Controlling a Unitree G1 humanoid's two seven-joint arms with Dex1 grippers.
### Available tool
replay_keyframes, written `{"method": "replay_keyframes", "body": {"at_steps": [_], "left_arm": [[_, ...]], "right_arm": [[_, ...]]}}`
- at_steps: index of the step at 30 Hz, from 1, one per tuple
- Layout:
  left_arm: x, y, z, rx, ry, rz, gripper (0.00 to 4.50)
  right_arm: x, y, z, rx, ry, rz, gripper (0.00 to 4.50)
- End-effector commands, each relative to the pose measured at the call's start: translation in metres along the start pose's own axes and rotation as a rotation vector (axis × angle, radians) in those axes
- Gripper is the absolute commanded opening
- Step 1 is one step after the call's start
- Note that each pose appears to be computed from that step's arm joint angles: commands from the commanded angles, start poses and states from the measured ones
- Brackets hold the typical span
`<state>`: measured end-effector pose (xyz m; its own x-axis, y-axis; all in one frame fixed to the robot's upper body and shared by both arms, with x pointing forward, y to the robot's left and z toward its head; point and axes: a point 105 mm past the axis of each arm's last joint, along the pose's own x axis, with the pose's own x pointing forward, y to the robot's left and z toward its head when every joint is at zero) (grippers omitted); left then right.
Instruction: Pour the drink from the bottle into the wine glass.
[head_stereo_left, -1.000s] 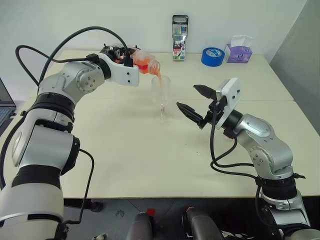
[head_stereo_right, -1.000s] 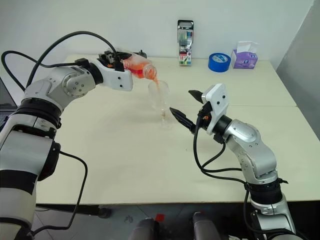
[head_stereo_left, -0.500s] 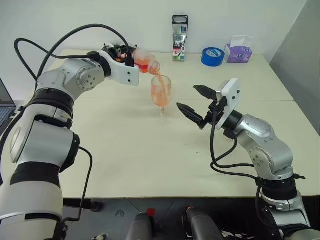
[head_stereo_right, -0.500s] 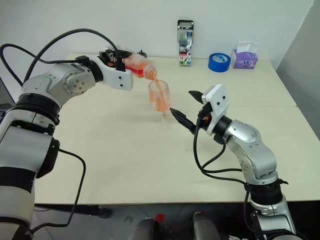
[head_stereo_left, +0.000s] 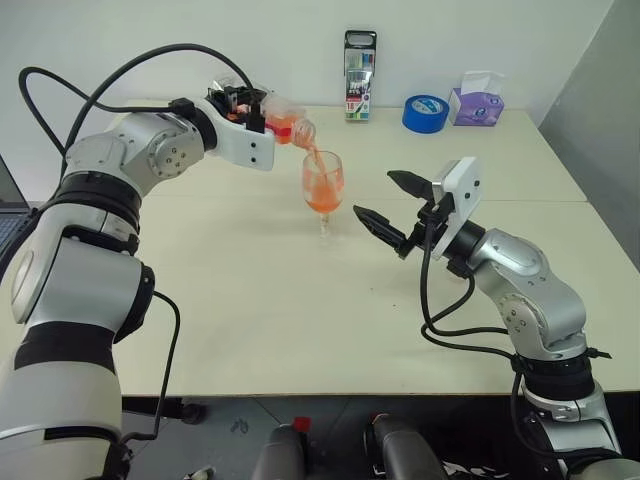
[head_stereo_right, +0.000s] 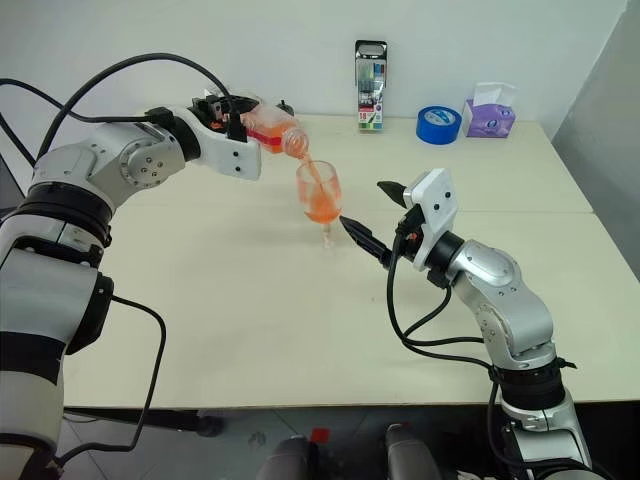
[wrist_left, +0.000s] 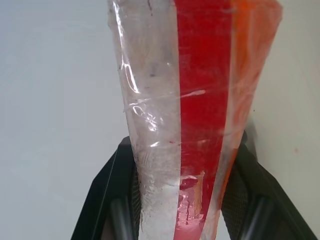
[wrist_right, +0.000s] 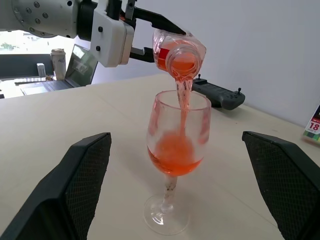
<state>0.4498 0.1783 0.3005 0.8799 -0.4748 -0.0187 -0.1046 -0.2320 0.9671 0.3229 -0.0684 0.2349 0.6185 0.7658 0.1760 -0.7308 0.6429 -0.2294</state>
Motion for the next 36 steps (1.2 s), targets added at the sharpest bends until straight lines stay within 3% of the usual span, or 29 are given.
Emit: {"method": "replay_keyframes", "body": {"at_steps": [1,19,30,36], "left_arm": [[-0.005,0.030,-0.006,0.032,0.017,0.075,1.67],[-0.001,0.030,-0.002,-0.016,0.003,0.090,1.67],[-0.002,0.026,0.003,-0.287,-0.053,0.113,1.67],[-0.005,0.037,-0.002,-0.647,-0.093,0.222,1.67]], "right_arm": [[-0.001,0.001,0.018,-0.037,-0.065,0.004,4.50],[-0.002,0.000,0.017,-0.037,-0.063,-0.003,4.50],[0.000,0.002,0.019,-0.023,-0.072,0.010,4.50],[0.000,0.005,0.019,-0.022,-0.070,0.025,4.50]]}}
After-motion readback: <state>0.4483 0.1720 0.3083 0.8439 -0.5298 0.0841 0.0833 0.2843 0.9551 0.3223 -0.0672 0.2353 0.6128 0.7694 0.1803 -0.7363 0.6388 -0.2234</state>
